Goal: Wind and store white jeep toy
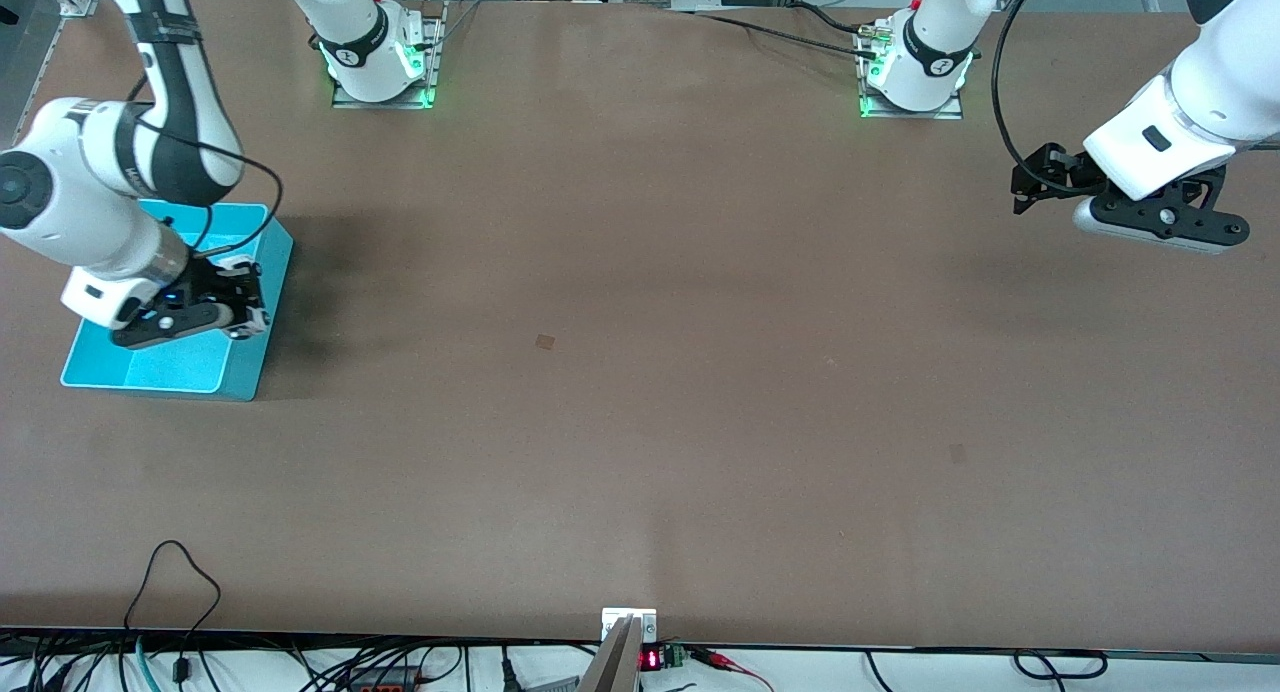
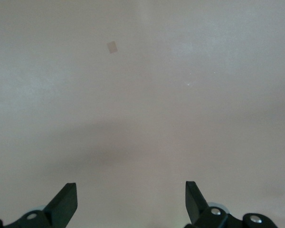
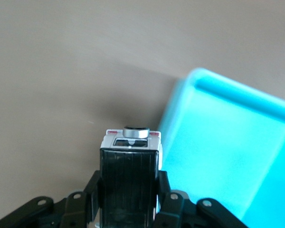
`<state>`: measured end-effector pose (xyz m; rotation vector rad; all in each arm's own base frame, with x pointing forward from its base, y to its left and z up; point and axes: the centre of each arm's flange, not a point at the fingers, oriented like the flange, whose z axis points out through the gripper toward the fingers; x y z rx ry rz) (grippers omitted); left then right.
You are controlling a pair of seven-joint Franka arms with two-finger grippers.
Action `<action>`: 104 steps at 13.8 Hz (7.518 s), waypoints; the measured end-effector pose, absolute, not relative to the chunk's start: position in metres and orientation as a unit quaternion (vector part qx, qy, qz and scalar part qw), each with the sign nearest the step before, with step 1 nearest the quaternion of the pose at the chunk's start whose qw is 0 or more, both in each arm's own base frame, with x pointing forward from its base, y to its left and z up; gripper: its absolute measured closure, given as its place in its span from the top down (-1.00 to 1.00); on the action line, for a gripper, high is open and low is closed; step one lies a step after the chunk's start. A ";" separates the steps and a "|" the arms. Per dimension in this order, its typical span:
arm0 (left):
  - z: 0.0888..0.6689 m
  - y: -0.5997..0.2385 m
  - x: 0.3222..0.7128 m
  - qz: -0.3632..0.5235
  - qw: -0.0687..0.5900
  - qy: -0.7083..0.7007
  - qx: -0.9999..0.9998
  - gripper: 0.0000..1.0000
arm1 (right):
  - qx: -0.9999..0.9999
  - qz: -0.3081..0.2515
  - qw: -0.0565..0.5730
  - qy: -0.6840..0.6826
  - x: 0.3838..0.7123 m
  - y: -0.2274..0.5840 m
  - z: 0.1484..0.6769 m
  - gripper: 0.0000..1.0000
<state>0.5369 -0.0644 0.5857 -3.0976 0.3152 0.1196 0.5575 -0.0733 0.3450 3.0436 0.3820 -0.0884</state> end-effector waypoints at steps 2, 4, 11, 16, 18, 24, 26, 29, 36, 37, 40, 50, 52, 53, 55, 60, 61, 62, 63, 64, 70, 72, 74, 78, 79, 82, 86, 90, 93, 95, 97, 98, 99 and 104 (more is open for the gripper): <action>0.587 -0.064 0.537 0.039 0.013 0.101 -0.994 1.00 | 0.995 -0.032 0.044 0.078 0.550 -0.117 0.347 0.00; 0.587 -0.064 0.537 0.039 0.013 0.101 -0.994 1.00 | 0.997 -0.034 0.049 0.039 0.539 -0.158 0.349 0.00; 0.588 -0.064 0.536 0.040 0.013 0.101 -0.994 1.00 | 0.998 -0.034 0.062 0.001 0.510 -0.201 0.295 0.00; 0.589 -0.065 0.537 0.038 0.011 0.101 -0.994 1.00 | 0.997 -0.050 0.065 0.006 0.498 -0.196 0.260 0.00; 0.589 -0.063 0.538 0.038 0.011 0.099 -0.994 1.00 | 0.997 -0.050 0.066 0.007 0.495 -0.195 0.250 0.00; 0.588 -0.054 0.540 0.039 -0.009 0.087 -0.995 1.00 | 0.998 -0.046 0.036 0.005 0.496 -0.182 0.221 0.00; 0.588 -0.052 0.541 0.039 -0.010 0.084 -0.996 1.00 | 0.999 -0.043 0.031 0.008 0.498 -0.177 0.213 0.00; 0.588 -0.051 0.542 0.039 -0.010 0.084 -0.996 1.00 | 0.999 -0.039 0.032 0.013 0.499 -0.177 0.213 0.00; 0.584 -0.048 0.544 0.043 -0.011 0.080 -0.996 1.00 | 0.999 -0.023 0.033 0.025 0.511 -0.177 0.229 0.95; 0.583 -0.047 0.545 0.044 -0.011 0.077 -0.996 1.00 | 0.999 -0.020 0.030 0.031 0.515 -0.177 0.237 1.00; 0.582 -0.049 0.545 0.047 -0.011 0.071 -0.996 1.00 | 0.999 -0.019 0.014 0.040 0.535 -0.176 0.279 1.00; 0.586 -0.051 0.542 0.059 -0.010 0.063 -0.996 1.00 | 0.999 -0.033 -0.017 0.035 0.604 -0.111 0.478 1.00; 0.586 -0.051 0.541 0.059 -0.010 0.060 -0.996 1.00 | 0.999 -0.021 -0.017 0.047 0.606 -0.091 0.501 1.00; 0.586 -0.051 0.541 0.059 -0.010 0.059 -0.996 1.00 | 0.998 -0.015 -0.019 0.054 0.605 -0.084 0.511 1.00; 0.586 -0.051 0.541 0.061 -0.010 0.058 -0.996 1.00 | 0.998 -0.013 -0.023 0.060 0.600 -0.073 0.526 1.00; 0.587 -0.051 0.541 0.060 -0.010 0.057 -0.997 1.00 | 0.999 -0.022 -0.025 0.029 0.585 -0.056 0.556 1.00; 0.587 -0.051 0.542 0.057 -0.009 0.054 -0.997 1.00 | 0.999 -0.024 -0.025 0.029 0.579 -0.053 0.564 1.00; 0.588 -0.051 0.544 0.051 -0.009 0.048 -0.998 1.00 | 0.999 -0.024 -0.027 0.029 0.574 -0.052 0.573 1.00; 0.589 -0.052 0.546 0.043 -0.010 0.045 -0.998 1.00 | 0.999 -0.022 -0.030 0.027 0.567 -0.053 0.582 1.00; 0.590 -0.052 0.548 0.034 -0.010 0.044 -0.998 1.00 | 0.999 -0.021 -0.033 0.020 0.561 -0.054 0.591 1.00; 0.591 -0.050 0.553 0.016 -0.002 0.038 -0.999 1.00 | 1.000 -0.014 -0.010 -0.004 0.553 -0.010 0.609 1.00; 0.591 -0.050 0.553 0.016 -0.002 0.038 -0.999 1.00 | 1.000 -0.013 0.000 -0.003 0.552 0.016 0.610 1.00; 0.591 -0.050 0.553 0.016 -0.002 0.038 -0.999 1.00 | 1.000 -0.011 0.001 0.000 0.550 0.023 0.613 1.00; 0.591 -0.050 0.553 0.016 -0.002 0.038 -0.999 1.00 | 1.000 -0.003 0.003 0.000 0.552 0.017 0.614 1.00; 0.591 -0.050 0.553 0.016 -0.002 0.038 -0.999 1.00 | 1.000 -0.004 0.004 0.003 0.552 0.017 0.614 1.00; 0.591 -0.051 0.553 0.016 -0.001 0.039 -0.999 1.00 | 1.000 -0.007 0.004 0.008 0.553 0.018 0.610 1.00; 0.591 -0.051 0.553 0.017 -0.001 0.039 -0.999 1.00 | 1.000 0.003 0.004 0.018 0.558 0.026 0.608 1.00; 0.591 -0.053 0.553 0.017 -0.001 0.040 -0.999 1.00 | 1.000 0.006 0.003 0.025 0.556 0.034 0.611 1.00; 0.591 -0.054 0.552 0.017 -0.001 0.041 -0.999 1.00 | 1.000 0.006 0.003 0.025 0.556 0.034 0.612 1.00; 0.591 -0.053 0.553 0.018 -0.001 0.039 -0.999 1.00 | 1.000 0.006 0.004 0.026 0.555 0.034 0.612 1.00; 0.591 -0.051 0.553 0.019 -0.001 0.038 -0.999 1.00 | 1.000 0.005 0.004 0.026 0.555 0.034 0.612 1.00; 0.591 -0.051 0.552 0.019 -0.001 0.038 -0.999 1.00 | 1.000 0.005 0.004 0.026 0.555 0.034 0.612 1.00; 0.591 -0.051 0.552 0.019 -0.001 0.038 -0.999 1.00 | 1.000 0.005 0.004 0.026 0.555 0.034 0.612 1.00; 0.591 -0.051 0.552 0.019 -0.001 0.038 -0.999 1.00 | 1.000 0.005 0.004 0.026 0.555 0.034 0.612 1.00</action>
